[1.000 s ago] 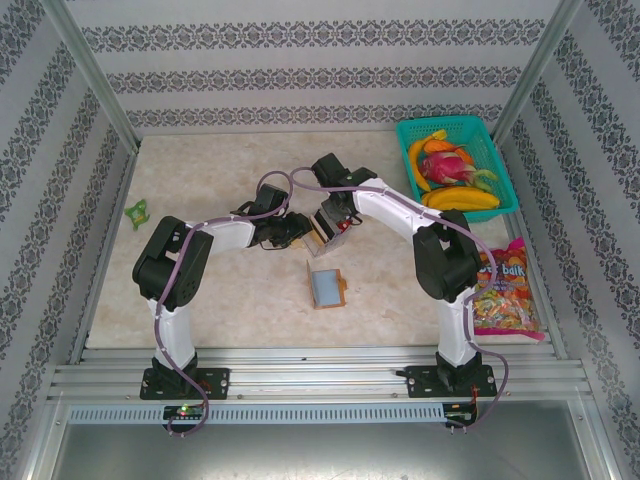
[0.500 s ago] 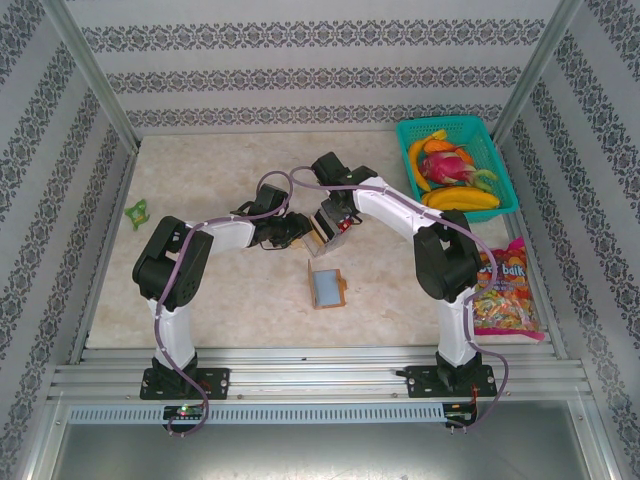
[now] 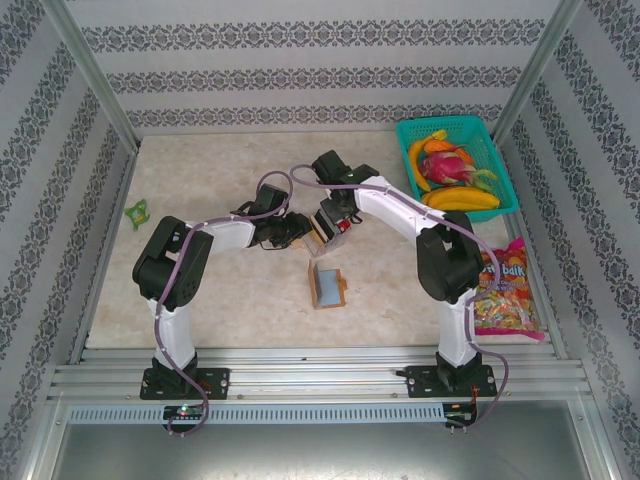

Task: Put the credit cards into the card holder

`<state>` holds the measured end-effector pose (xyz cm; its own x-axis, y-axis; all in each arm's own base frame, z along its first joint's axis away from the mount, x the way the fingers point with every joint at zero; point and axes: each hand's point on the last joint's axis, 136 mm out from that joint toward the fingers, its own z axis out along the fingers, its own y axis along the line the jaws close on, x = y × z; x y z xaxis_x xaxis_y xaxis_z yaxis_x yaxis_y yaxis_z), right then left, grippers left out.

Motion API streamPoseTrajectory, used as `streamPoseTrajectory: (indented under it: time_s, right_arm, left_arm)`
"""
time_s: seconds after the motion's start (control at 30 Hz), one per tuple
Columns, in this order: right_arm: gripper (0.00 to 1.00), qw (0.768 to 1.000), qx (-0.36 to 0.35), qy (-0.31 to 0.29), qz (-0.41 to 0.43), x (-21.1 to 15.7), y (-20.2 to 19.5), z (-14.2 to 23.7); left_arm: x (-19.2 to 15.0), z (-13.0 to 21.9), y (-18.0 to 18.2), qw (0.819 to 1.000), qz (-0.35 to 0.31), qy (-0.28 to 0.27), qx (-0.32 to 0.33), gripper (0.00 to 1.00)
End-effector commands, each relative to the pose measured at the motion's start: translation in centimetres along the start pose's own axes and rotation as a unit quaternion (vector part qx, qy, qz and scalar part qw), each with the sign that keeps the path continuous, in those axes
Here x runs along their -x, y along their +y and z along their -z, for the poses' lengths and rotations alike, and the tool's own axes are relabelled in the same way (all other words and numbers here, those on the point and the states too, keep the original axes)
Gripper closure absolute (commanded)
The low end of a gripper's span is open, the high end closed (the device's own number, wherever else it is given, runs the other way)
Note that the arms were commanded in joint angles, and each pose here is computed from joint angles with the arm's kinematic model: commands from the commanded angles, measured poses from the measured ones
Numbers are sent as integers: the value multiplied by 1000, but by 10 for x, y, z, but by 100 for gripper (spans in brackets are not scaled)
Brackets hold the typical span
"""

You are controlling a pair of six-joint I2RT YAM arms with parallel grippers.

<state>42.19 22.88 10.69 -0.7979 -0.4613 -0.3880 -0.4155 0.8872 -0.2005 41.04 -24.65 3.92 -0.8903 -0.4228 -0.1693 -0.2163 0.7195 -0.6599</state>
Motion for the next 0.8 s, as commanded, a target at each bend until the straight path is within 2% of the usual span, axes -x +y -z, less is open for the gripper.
streamPoseTrajectory:
  time_s: [0.0, 0.07, 0.2, 0.23, 0.43, 0.57, 0.77]
  right_arm:
    - [92, 999, 29, -26, -9, 10, 10, 33]
    - [91, 998, 49, -23, -16, 9, 16, 33]
    - [80, 998, 49, -16, -45, 8, 9, 26]
    - [73, 997, 58, -13, -56, 8, 7, 25]
    - [50, 976, 160, 0, -145, 11, 5, 9]
    - [47, 957, 226, 21, -182, 9, 13, -1]
    - [44, 942, 267, 34, -202, 6, 24, -7]
  left_arm:
    - [-16, -6, 14, 999, -2, 26, 24, 59]
    - [-16, -6, 13, 999, -3, 26, 24, 59]
    - [-17, -6, 13, 999, -3, 28, 24, 59]
    - [-17, -5, 13, 999, -4, 27, 24, 59]
    - [-18, -5, 14, 999, -6, 29, 24, 59]
    - [-18, -6, 13, 999, -7, 29, 22, 59]
    - [-18, -6, 14, 999, -7, 30, 24, 59]
